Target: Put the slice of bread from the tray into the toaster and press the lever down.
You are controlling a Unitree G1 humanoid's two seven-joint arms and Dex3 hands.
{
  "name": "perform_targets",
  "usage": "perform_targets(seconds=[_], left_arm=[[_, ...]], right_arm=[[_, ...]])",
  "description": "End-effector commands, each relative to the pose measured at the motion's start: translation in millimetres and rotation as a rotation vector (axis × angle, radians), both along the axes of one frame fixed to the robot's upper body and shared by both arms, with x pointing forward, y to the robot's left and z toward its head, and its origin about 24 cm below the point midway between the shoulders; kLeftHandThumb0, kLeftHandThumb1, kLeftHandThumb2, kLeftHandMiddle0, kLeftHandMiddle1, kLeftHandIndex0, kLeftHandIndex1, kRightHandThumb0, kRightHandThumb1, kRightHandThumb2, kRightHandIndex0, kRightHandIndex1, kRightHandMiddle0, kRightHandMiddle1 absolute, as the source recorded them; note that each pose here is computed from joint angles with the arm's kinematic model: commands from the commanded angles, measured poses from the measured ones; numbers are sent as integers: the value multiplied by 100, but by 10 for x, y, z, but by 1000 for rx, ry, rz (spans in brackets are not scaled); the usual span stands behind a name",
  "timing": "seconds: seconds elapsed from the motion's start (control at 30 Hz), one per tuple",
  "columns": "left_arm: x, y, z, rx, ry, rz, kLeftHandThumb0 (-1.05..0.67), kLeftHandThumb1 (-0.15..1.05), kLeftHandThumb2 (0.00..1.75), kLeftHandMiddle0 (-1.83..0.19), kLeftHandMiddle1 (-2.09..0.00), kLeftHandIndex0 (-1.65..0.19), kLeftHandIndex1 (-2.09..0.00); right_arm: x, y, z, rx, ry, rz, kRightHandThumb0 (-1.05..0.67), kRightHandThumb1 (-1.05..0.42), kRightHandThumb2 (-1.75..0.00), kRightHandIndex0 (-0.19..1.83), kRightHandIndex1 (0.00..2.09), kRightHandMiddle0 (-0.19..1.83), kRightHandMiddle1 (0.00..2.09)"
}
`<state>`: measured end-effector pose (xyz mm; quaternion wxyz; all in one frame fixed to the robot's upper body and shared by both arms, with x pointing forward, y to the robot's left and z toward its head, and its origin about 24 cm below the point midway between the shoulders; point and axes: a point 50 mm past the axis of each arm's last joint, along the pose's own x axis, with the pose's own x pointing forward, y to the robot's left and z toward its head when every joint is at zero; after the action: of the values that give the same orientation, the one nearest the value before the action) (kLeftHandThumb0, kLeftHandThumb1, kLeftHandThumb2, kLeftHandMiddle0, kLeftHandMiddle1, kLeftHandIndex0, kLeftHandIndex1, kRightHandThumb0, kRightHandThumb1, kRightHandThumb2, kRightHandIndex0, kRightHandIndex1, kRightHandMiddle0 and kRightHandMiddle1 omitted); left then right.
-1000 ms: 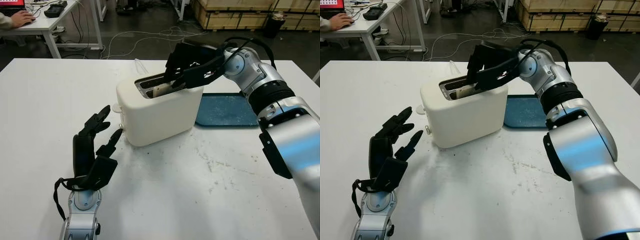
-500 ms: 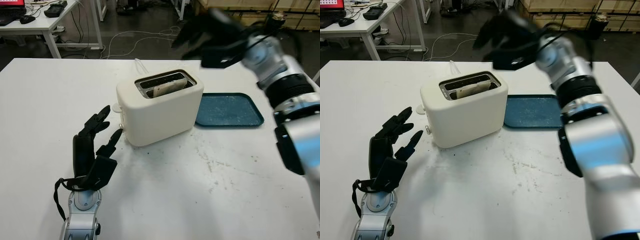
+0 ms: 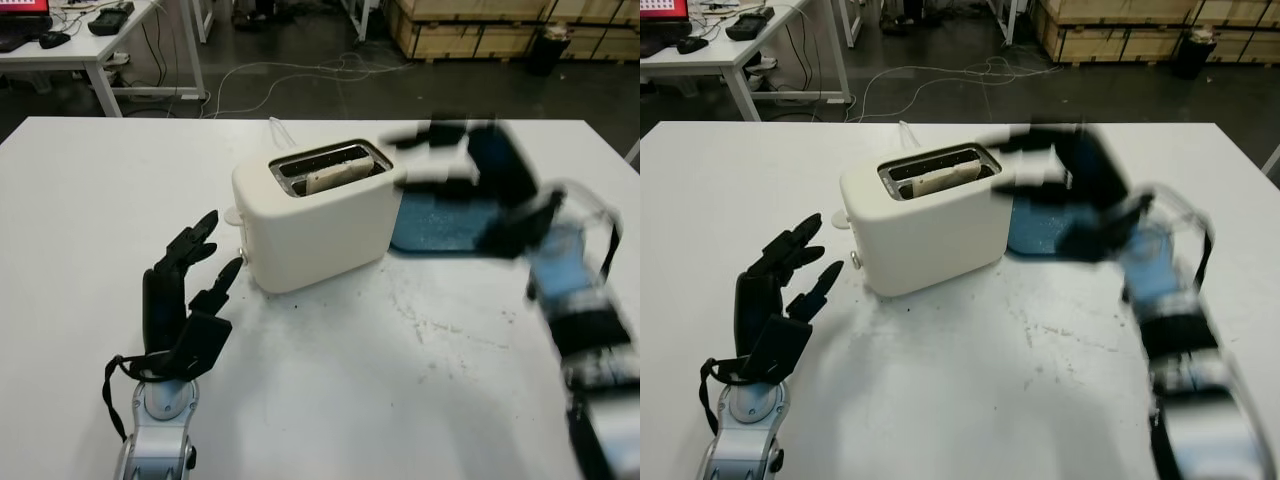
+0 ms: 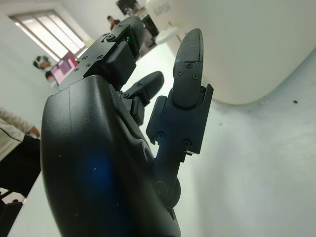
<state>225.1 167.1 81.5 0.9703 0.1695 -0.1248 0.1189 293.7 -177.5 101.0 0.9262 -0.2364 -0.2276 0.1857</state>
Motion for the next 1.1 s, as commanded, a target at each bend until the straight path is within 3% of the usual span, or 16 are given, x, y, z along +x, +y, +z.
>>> perform_targets(seconds=[0.0,0.27,0.63,0.9,1.07], left_arm=[[25,36,93,58,-50,29,-38,92,15,-45,-81,-66,-4],[116,195,272,204,-199,70,-29,92,11,-72,-88,-83,-11],[257,336,498,368,-307,25,-22,90,1,-76,-119,-97,-16],[359,412,611,572,-283,-33,-19,87,0,-82,-112,-103,-17],[443,432,664,643,-261,-70,-18,85,0,-86,-127,-109,-17]], right_arm=[[-94,25,-74,112,51,-14,-63,-90,0,94,51,100,1],[-334,59,-360,320,191,-79,-56,-87,0,109,48,109,4],[-229,-125,-272,355,128,-270,-53,-90,0,112,64,117,2],[-182,-153,-266,361,147,-287,-51,-85,0,109,66,119,1],[-173,-173,-266,342,152,-301,-50,-84,0,108,63,119,1]])
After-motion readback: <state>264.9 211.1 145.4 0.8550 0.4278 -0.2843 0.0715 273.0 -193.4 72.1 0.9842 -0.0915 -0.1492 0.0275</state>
